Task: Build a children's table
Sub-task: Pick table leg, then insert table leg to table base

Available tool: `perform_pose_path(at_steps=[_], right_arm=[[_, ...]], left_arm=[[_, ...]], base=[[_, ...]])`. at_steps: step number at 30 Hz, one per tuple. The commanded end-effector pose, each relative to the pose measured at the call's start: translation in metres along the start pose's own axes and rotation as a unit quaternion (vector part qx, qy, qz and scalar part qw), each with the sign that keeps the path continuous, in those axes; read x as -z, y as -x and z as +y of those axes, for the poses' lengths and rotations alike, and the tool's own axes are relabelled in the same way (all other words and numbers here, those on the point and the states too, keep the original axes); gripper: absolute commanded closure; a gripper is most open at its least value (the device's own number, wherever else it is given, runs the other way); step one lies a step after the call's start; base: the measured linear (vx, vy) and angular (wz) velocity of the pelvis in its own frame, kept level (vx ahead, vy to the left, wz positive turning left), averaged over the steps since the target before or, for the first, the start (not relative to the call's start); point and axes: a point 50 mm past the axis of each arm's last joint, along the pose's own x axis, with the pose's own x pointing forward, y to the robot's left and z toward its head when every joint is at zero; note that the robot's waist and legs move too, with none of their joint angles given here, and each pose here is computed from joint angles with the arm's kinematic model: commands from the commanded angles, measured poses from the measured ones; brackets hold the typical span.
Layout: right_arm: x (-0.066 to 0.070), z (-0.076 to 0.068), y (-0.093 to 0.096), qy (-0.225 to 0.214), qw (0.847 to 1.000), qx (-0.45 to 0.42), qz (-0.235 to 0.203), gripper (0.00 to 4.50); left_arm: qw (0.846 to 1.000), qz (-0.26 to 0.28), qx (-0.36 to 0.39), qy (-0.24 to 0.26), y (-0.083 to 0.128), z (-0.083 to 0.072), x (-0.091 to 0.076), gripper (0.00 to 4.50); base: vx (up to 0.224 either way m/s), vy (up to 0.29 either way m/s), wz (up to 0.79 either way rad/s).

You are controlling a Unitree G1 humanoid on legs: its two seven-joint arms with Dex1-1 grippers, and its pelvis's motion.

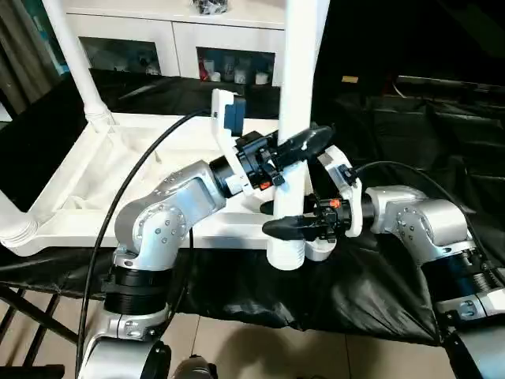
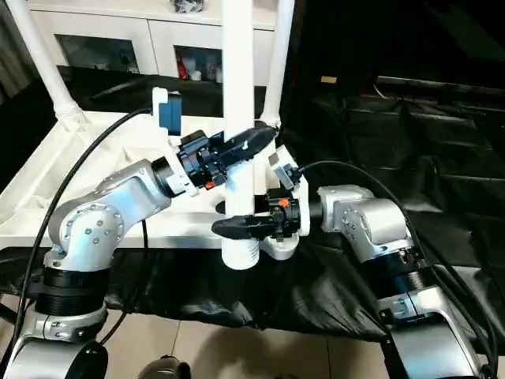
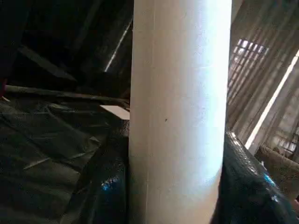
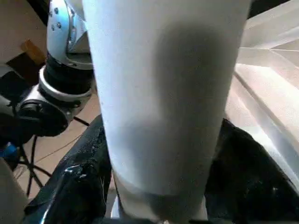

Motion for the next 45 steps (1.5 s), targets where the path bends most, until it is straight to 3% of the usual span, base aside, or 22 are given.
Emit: perform_pose_path(at_steps=[1,9,15,17,19,22,23,26,30,31,33,37,39,40,42,43,44,45], right_arm=[[-0.001,0.0,0.001,-0.007,1.0,-0.006,0.008,1.77],[0.005,-0.003,0.002,-0.008,1.0,0.003,0.02,2.45],[0.008,-0.004,-0.002,-0.006,1.0,0.01,0.014,2.56],[0.007,-0.004,-0.003,-0.006,1.0,0.01,0.004,2.57],[0.006,-0.005,-0.004,-0.001,1.0,0.017,-0.006,2.57],[0.003,-0.008,-0.006,0.012,0.999,0.04,-0.034,2.57],[0.0,-0.009,-0.006,0.019,0.997,0.057,-0.052,2.58],[-0.007,-0.012,-0.002,0.044,0.987,0.119,-0.102,2.59],[-0.01,-0.014,0.004,0.056,0.975,0.165,-0.137,2.59],[-0.01,-0.016,0.01,0.059,0.967,0.198,-0.147,2.59],[-0.007,-0.018,0.028,0.065,0.946,0.273,-0.163,2.59],[-0.002,-0.014,0.042,0.073,0.928,0.332,-0.154,2.59],[0.003,-0.013,0.049,0.082,0.916,0.368,-0.134,2.59],[0.003,-0.013,0.049,0.082,0.916,0.368,-0.134,2.59],[0.009,-0.012,0.057,0.079,0.901,0.411,-0.118,2.59],[0.009,-0.012,0.057,0.079,0.901,0.411,-0.118,2.59],[0.013,-0.011,0.059,0.074,0.895,0.427,-0.108,2.59],[0.013,-0.011,0.059,0.074,0.895,0.427,-0.108,2.59]], left_arm=[[1.0,0.003,0.022,-0.007,-0.005,-0.005,-0.004,2.64],[1.0,0.005,0.024,-0.01,-0.005,-0.004,-0.005,2.64],[0.999,0.002,0.016,-0.029,-0.007,-0.003,-0.008,2.64],[0.999,-0.002,0.007,-0.033,-0.008,-0.002,-0.009,2.08],[1.0,-0.009,0.008,-0.026,-0.008,-0.002,-0.01,1.93],[0.997,-0.054,-0.016,-0.052,-0.009,0.002,-0.02,1.74],[0.993,-0.094,-0.033,-0.063,-0.01,0.004,-0.029,1.51],[0.976,-0.184,-0.1,-0.058,-0.009,0.014,-0.049,1.47],[0.973,-0.203,-0.105,-0.033,-0.003,0.023,-0.055,1.47],[0.976,-0.189,-0.096,-0.046,0.003,0.027,-0.053,1.47],[0.985,-0.106,-0.086,-0.107,0.015,0.036,-0.037,1.47],[0.988,-0.004,-0.063,-0.143,0.022,0.041,-0.011,1.47],[0.983,0.062,-0.033,-0.171,0.026,0.043,0.006,1.47],[0.983,0.062,-0.033,-0.171,0.026,0.043,0.006,1.47],[0.967,0.156,0.014,-0.201,0.034,0.048,0.029,1.47],[0.967,0.156,0.014,-0.201,0.034,0.048,0.029,1.47],[0.95,0.219,0.042,-0.218,0.04,0.052,0.044,1.47],[0.95,0.219,0.042,-0.218,0.04,0.052,0.044,1.47]], base=[[0.0,0.0,0.0],[0.0,0.0,0.0],[0.0,0.0,0.0],[0.0,0.0,0.0],[0.0,0.0,0.0],[0.0,0.0,0.0],[0.0,0.0,0.0],[0.0,0.0,0.0],[0.0,0.0,0.0],[0.0,0.0,0.0],[0.0,0.0,0.0],[0.0,0.0,0.0],[0.0,0.0,0.0],[0.0,0.0,0.0],[0.0,0.0,0.0],[0.0,0.0,0.0],[0.0,0.0,0.0],[0.0,0.0,0.0]])
